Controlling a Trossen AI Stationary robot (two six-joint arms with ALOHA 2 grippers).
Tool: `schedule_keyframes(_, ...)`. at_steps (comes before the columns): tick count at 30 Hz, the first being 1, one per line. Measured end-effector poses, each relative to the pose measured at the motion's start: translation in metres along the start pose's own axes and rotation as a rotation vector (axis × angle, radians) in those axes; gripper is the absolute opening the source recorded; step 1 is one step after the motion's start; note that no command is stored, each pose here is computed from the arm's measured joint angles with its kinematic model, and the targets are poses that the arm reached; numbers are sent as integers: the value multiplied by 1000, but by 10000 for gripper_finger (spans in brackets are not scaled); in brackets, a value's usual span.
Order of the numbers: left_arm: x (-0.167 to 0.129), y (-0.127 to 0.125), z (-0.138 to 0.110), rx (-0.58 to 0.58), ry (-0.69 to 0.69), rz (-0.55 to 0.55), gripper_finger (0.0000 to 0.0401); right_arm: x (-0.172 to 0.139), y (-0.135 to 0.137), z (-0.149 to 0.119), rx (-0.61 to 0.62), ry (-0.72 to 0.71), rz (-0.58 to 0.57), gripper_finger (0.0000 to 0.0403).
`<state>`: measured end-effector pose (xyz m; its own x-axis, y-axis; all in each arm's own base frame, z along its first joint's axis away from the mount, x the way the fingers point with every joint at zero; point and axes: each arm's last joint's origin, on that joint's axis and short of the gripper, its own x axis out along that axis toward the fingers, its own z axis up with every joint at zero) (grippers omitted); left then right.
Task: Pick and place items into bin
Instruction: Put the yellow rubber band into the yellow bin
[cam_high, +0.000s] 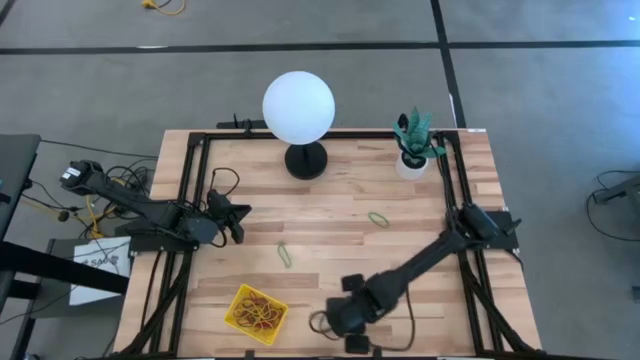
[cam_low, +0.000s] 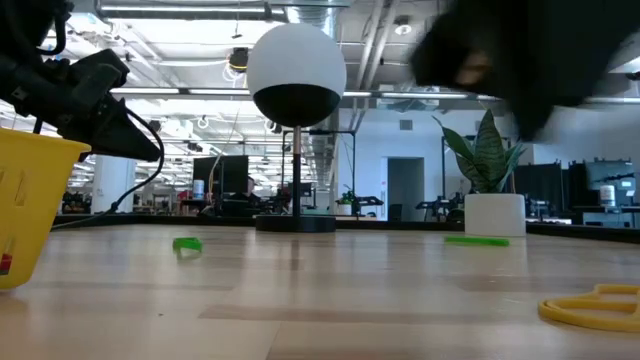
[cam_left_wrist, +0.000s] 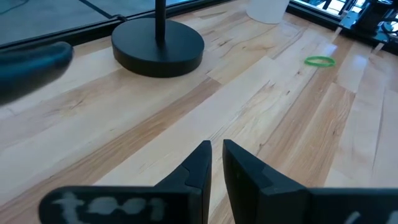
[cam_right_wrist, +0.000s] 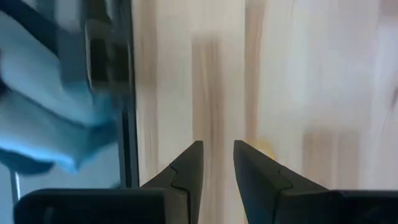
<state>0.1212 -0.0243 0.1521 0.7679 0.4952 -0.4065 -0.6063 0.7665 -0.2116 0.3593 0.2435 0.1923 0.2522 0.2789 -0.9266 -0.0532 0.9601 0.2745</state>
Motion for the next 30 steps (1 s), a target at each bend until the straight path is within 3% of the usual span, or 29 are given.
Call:
schedule_keyframes(6, 0, 0, 0, -8, -1, -1, 28, 7, 10, -25, 39, 130, -84, 82)
schedule_keyframes(21, 0, 0, 0, -14, -3, -3, 28, 25, -21, -25, 95, 159, -130, 82)
schedule_keyframes(30, 0, 0, 0, -14, -3, -3, 28, 32, -25, -30, 78, 162, -131, 82)
